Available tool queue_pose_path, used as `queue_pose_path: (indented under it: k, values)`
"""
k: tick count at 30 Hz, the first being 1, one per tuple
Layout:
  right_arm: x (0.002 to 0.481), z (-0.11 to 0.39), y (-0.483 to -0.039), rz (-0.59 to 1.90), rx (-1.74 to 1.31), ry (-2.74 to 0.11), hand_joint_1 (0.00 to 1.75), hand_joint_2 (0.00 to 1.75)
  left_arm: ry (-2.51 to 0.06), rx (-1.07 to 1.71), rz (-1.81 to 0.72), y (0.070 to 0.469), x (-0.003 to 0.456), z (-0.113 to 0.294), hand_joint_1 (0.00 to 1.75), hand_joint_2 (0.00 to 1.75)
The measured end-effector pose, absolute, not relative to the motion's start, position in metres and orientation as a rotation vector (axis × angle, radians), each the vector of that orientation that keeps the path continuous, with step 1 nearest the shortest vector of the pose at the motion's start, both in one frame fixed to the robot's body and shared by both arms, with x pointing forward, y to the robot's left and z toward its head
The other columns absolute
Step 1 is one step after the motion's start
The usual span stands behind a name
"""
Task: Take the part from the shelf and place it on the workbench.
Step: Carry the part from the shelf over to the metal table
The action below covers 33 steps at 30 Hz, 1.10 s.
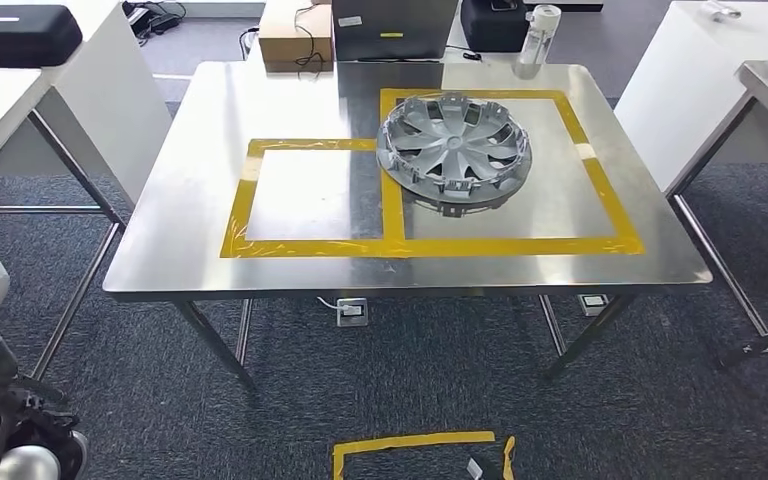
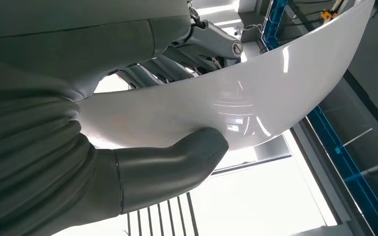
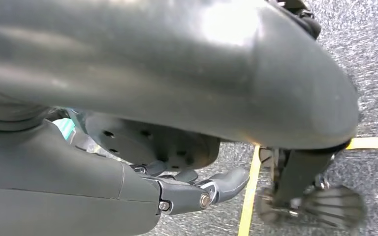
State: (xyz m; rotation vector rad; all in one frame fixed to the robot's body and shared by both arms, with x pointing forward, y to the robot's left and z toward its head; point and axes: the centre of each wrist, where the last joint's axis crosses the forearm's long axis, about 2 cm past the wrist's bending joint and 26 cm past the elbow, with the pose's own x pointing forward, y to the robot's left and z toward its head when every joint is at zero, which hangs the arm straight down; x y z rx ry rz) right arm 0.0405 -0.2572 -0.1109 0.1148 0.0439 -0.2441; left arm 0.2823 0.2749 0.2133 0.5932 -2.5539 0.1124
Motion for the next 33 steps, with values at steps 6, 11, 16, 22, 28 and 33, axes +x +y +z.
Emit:
queue_pose_path:
  k: [6,11,16,22,28,33]
  values:
    - [0.041,-0.111,-0.258,-0.241,0.119,0.069,0.00,0.00,-2.548,0.583,0.121,0.282,0.283,0.213,1.75,1.75]
    - [0.042,-0.111,-0.258,-0.238,0.120,0.072,0.00,0.00,-2.534,0.594,0.110,0.289,0.281,0.209,1.75,1.75]
    - [0.042,-0.111,-0.257,-0.240,0.122,0.071,0.00,0.00,-2.522,0.595,0.112,0.291,0.281,0.207,1.75,1.75]
    - [0.040,-0.111,-0.257,-0.247,0.122,0.079,0.00,0.00,-2.511,0.589,0.124,0.292,0.281,0.207,1.75,1.75]
    - [0.041,-0.111,-0.258,-0.250,0.122,0.067,0.00,0.00,-2.491,0.581,0.128,0.294,0.281,0.205,1.75,1.75]
    - [0.040,-0.111,-0.259,-0.251,0.122,0.089,0.00,0.00,-2.488,0.578,0.124,0.295,0.281,0.205,1.75,1.75]
